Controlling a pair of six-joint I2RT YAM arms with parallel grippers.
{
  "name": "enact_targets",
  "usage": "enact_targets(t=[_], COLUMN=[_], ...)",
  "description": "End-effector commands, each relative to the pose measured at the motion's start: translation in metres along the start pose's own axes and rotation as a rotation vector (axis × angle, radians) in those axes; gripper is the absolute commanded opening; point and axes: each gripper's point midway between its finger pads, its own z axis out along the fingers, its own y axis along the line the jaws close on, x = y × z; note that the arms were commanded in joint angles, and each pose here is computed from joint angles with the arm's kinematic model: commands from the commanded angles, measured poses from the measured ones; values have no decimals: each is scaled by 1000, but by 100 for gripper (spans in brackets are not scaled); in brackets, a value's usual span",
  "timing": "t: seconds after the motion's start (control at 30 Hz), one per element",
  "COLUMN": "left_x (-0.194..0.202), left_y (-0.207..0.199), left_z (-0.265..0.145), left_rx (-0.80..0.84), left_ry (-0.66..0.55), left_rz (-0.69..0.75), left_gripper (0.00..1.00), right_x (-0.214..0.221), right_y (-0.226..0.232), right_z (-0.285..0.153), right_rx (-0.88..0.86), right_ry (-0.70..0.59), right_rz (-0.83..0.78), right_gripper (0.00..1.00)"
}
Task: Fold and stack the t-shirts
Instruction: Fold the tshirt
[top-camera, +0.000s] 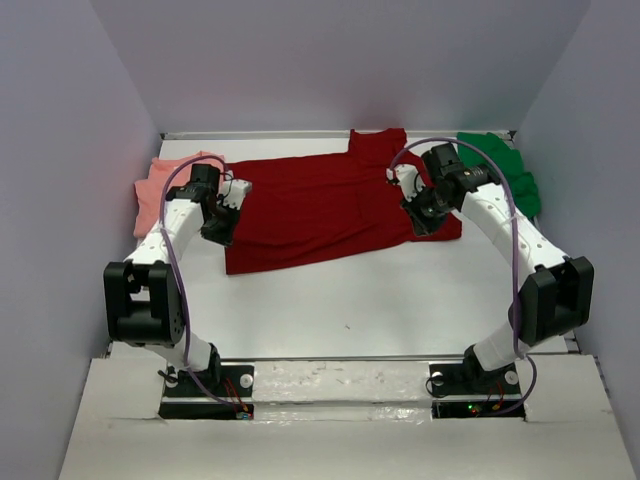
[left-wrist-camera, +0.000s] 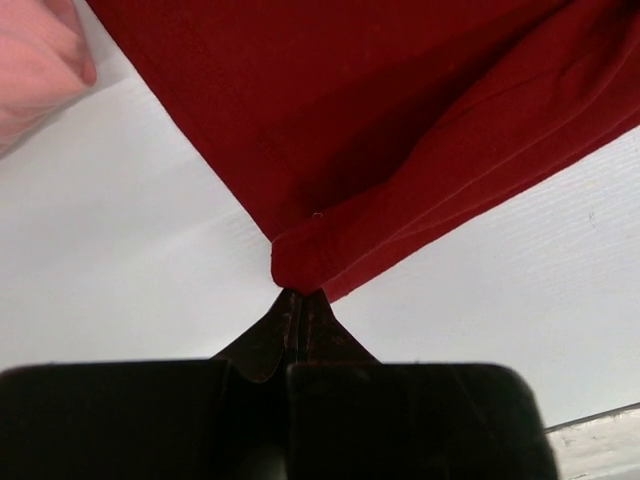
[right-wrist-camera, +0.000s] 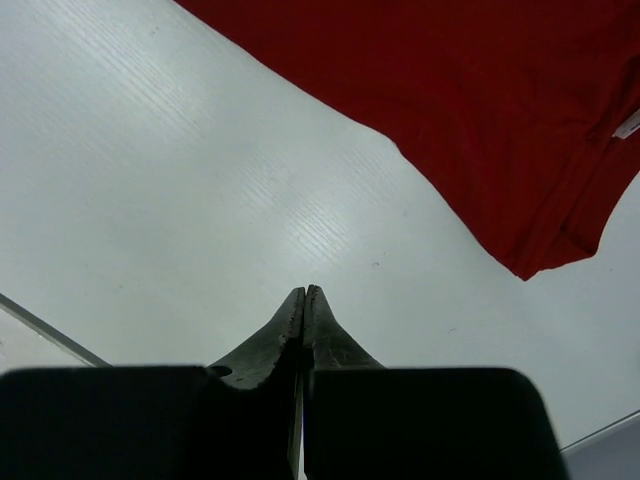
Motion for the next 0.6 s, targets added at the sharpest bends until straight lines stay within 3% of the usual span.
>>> enact_targets(t=[0.0, 0.57], left_x=[-14, -26], left_y=[5, 14], left_z=[3, 17], left_rx=[-26, -52], left_ry=[-15, 3], left_rz=[-25, -41], left_gripper=[0, 0], right_x=[5, 29], right_y=[-1, 9], right_z=[-9, -8], right_rx=[32, 37], right_ry=[0, 12], right_rz=[18, 36], right_gripper=[0, 0])
